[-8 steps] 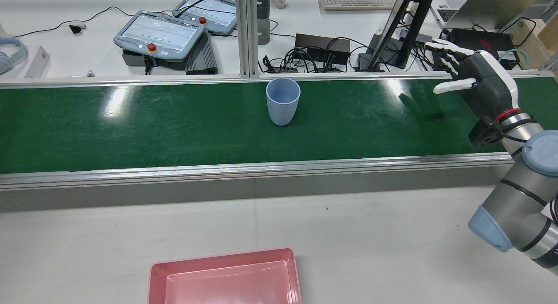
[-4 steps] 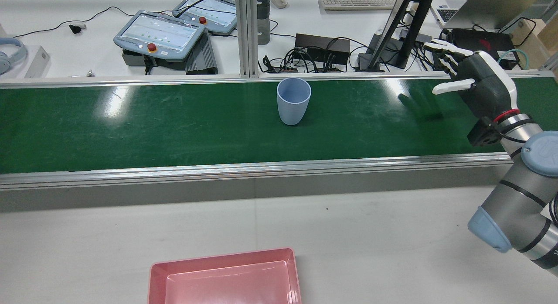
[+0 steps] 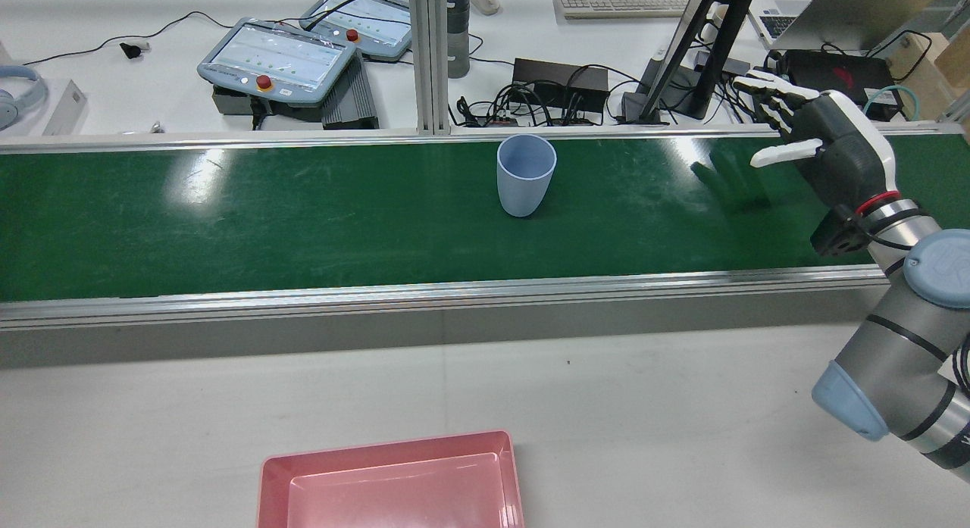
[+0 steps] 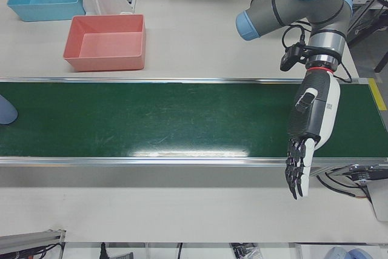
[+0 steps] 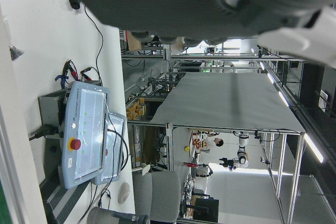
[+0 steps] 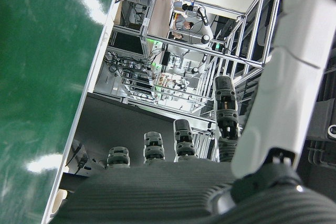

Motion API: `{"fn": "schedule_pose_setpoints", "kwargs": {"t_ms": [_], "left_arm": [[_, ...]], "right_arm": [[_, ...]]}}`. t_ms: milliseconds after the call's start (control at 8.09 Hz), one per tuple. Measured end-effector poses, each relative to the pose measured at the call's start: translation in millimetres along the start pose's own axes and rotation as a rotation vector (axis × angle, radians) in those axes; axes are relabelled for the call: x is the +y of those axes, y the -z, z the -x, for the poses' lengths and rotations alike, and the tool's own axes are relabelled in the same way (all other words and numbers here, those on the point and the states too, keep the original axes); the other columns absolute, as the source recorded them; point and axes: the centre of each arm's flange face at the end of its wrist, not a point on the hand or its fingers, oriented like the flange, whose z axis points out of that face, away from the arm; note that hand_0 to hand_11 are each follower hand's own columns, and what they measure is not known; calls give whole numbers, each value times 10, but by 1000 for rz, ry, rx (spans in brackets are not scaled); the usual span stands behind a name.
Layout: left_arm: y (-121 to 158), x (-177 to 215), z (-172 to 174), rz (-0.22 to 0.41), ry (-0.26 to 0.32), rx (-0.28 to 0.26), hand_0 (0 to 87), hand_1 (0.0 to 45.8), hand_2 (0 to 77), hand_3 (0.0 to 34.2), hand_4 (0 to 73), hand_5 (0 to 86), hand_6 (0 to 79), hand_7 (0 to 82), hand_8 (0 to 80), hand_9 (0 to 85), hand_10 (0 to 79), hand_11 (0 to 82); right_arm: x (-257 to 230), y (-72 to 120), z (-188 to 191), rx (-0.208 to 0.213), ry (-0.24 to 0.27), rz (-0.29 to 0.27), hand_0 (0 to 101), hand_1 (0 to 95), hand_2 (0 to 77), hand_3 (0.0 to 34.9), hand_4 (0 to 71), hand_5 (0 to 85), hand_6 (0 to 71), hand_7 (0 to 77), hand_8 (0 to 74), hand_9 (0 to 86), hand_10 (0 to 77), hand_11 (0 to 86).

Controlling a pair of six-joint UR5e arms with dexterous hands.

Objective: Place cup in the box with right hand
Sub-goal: 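Move the open right hand along the belt toward the approaching blue cup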

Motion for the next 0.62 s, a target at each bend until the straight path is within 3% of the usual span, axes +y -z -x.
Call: {"fn": "schedule_pose_setpoints", "kwargs": {"t_ms": [495, 618], "left_arm": [[1, -3, -3, -1, 0, 0, 0, 5, 5, 0, 0, 0, 0, 0, 0, 0, 0, 0], [1, 0, -3, 0, 0, 0, 0, 5, 5, 0, 0, 0, 0, 0, 0, 0, 0, 0]], "right_arm": [[-3, -11, -17, 2, 0, 0, 576, 109, 5, 103, 191, 60, 60, 207, 49, 120, 27, 54], [5, -20, -25, 2, -1, 1, 598, 38, 5, 104, 229, 60, 60, 207, 49, 120, 22, 54]]}}
